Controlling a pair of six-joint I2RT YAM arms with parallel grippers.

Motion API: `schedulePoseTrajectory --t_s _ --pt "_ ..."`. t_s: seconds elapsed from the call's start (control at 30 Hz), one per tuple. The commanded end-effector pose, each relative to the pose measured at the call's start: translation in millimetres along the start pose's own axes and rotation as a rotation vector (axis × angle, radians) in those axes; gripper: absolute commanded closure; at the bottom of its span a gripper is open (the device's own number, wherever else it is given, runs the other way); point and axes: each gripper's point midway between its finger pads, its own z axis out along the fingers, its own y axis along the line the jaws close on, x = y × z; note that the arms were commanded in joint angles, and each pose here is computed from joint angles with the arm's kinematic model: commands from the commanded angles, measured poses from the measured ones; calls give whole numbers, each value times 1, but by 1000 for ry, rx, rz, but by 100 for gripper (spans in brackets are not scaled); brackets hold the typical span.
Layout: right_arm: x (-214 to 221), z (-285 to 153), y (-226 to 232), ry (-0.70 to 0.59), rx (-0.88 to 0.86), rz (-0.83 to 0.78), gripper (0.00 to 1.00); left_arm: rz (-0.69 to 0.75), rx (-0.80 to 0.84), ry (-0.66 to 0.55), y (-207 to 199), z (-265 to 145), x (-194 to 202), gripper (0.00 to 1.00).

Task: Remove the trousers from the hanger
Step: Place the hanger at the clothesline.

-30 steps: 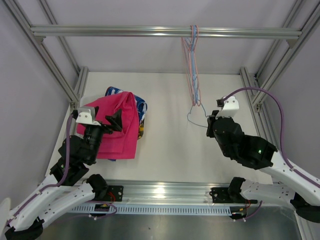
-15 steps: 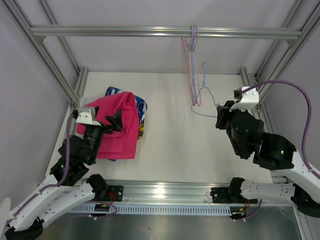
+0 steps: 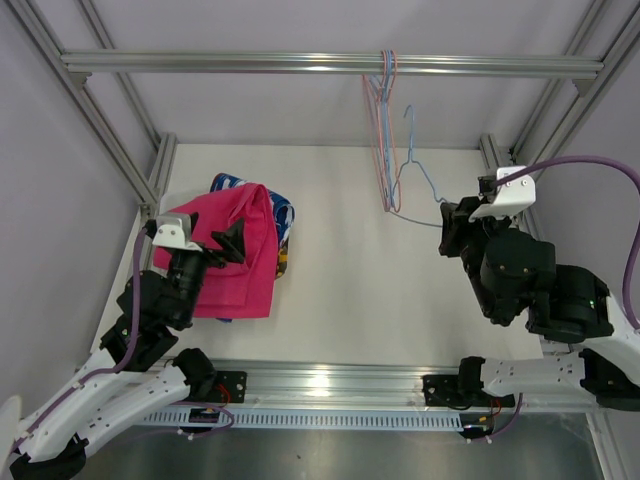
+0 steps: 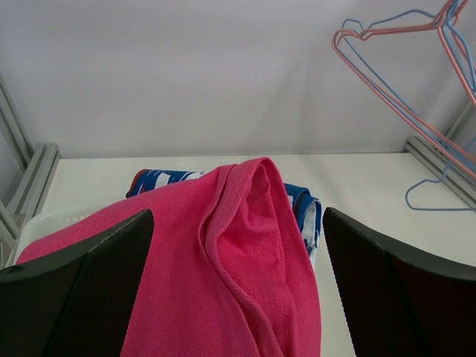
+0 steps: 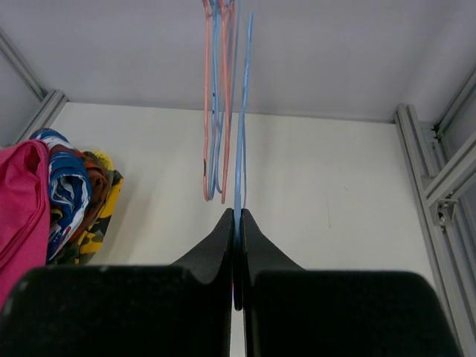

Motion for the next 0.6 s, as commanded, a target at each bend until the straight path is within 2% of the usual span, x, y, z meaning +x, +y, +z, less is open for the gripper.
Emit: schedulePoseTrajectory --t_s 0.0,0.23,0.57 --pt "-25 -8 -6 -54 58 -14 100 0 18 -16 -5 2 -4 0" --pt "-50 -20 1 -104 88 -68 100 2 17 -13 -5 2 -3 1" --pt "-80 -24 7 -142 75 -62 100 3 15 -14 -4 2 -3 1"
